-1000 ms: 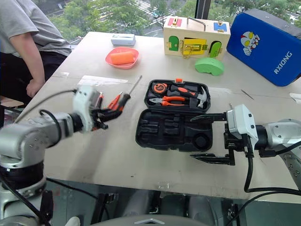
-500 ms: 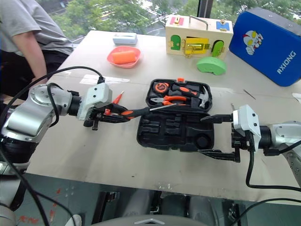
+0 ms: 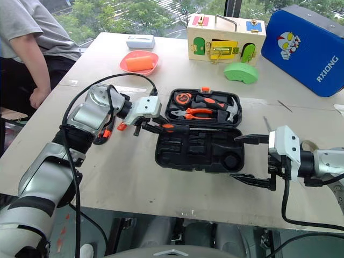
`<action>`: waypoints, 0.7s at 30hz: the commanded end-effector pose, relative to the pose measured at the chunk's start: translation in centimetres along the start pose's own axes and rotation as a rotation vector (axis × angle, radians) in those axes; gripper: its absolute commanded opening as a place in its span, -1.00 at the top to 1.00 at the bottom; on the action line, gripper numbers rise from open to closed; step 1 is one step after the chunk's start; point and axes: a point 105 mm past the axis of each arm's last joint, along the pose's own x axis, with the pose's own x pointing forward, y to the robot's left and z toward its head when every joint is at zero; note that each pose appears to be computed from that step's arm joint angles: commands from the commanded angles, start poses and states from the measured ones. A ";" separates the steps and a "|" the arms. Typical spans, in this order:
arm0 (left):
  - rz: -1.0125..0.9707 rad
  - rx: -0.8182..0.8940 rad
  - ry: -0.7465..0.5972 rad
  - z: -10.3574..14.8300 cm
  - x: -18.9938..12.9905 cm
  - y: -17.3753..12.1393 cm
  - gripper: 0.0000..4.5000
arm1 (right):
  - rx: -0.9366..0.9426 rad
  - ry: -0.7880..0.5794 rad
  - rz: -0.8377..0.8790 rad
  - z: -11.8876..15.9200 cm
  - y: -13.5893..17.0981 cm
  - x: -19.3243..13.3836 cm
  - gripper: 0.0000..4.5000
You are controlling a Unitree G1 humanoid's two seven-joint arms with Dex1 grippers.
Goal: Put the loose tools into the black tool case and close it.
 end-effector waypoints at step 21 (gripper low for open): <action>-0.067 0.064 -0.010 1.6 1.7 -0.6 0.55 | -0.043 -0.019 -0.056 1.1 0.0 -0.2 -1.00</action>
